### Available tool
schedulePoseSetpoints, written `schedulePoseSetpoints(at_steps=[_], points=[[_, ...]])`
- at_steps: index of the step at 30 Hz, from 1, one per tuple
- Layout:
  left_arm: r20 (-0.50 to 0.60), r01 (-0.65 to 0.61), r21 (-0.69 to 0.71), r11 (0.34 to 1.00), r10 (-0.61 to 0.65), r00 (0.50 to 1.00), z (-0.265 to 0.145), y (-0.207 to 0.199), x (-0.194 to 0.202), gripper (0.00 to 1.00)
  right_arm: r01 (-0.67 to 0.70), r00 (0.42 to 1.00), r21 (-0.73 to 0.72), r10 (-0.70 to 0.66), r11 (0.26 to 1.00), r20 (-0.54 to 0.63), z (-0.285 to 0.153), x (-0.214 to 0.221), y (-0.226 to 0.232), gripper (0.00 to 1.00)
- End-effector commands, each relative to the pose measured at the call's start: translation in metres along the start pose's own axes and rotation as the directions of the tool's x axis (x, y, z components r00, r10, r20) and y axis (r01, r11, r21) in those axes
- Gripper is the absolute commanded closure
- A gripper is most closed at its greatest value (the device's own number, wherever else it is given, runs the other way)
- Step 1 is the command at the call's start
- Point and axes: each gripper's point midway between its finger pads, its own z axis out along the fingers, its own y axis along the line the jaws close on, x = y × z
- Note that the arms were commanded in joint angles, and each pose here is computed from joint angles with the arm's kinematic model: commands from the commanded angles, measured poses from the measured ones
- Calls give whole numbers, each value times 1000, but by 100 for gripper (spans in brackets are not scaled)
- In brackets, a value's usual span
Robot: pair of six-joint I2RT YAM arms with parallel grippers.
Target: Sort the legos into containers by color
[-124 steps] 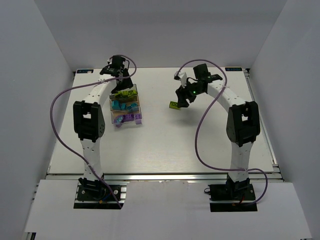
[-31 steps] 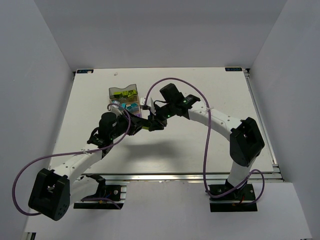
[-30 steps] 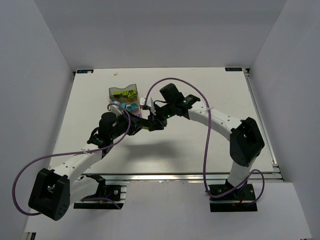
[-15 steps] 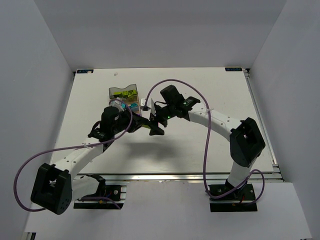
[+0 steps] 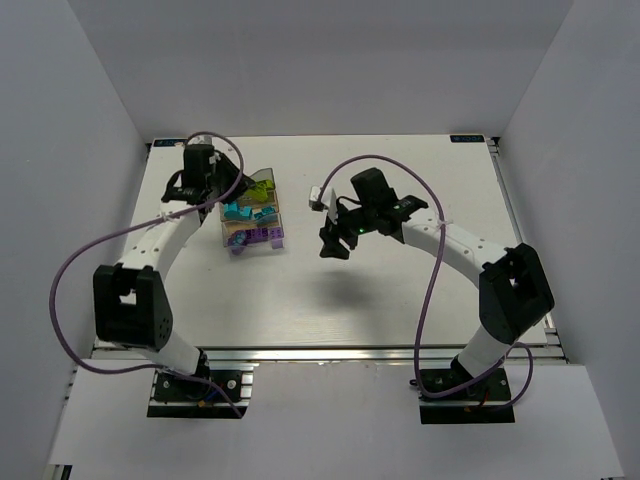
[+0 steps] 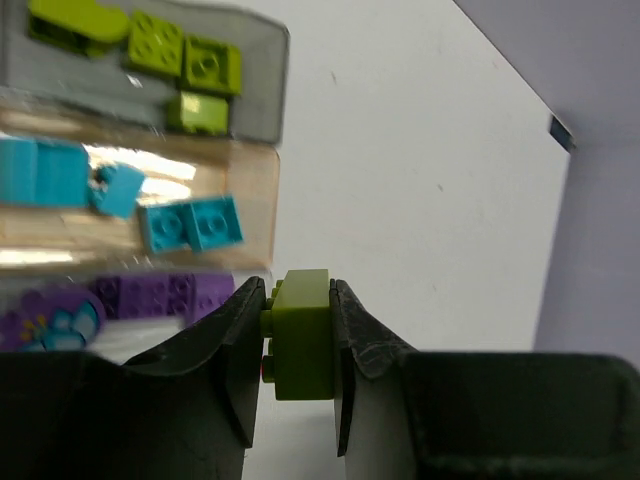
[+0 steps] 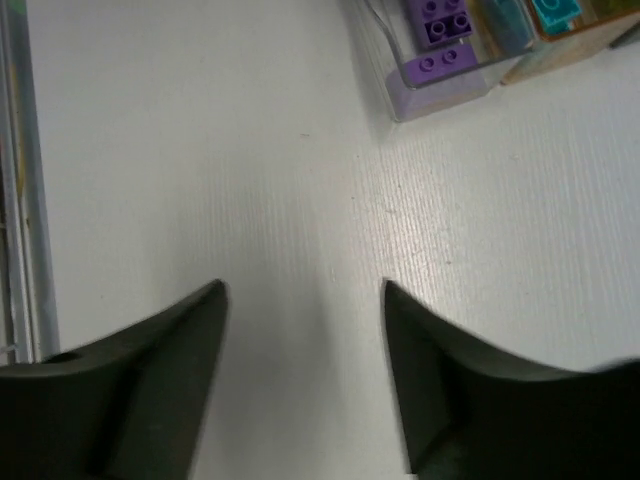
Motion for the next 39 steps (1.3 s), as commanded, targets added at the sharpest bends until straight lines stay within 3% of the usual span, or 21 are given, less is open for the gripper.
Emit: schedulePoseSetpoints(at_steps=[1, 4, 6, 14, 19, 29, 31, 32, 34, 39], points=[[52, -101, -132, 986, 108, 993, 11, 14, -33, 98, 14, 998, -1, -14, 1000, 54, -11, -12, 1, 38], [78, -135, -232, 963, 157, 985, 28, 25, -56, 98, 0, 999, -10, 0, 1000, 54, -14, -9, 2, 59], [62, -165, -286, 944, 190, 980, 41, 34, -64, 98, -7, 998, -8, 7, 1000, 57, -16, -8, 0, 63], [32, -218, -345, 913, 244, 969, 84, 52, -76, 97, -15, 998, -3, 15, 1000, 54, -17, -6, -4, 63], [3, -239, -354, 904, 257, 966, 105, 59, -75, 93, -20, 999, 9, 20, 1000, 50, -20, -4, -8, 54], [-7, -257, -355, 899, 273, 962, 125, 57, -83, 42, -24, 999, 26, 23, 999, 33, -22, 0, -10, 40], [-1, -262, -342, 902, 278, 961, 120, 52, -85, 24, -30, 999, 40, 29, 999, 30, -23, 1, -13, 30], [3, -262, -335, 905, 279, 960, 118, 49, -85, 19, -37, 999, 50, 35, 998, 28, -24, 1, -15, 13], [22, -265, -322, 909, 287, 958, 106, 42, -90, 2, -46, 999, 62, 44, 997, 30, -26, 1, -18, 11], [89, -271, -258, 927, 302, 949, 67, 16, -99, 2, -67, 997, 123, 64, 990, 32, -35, -1, -35, 11]])
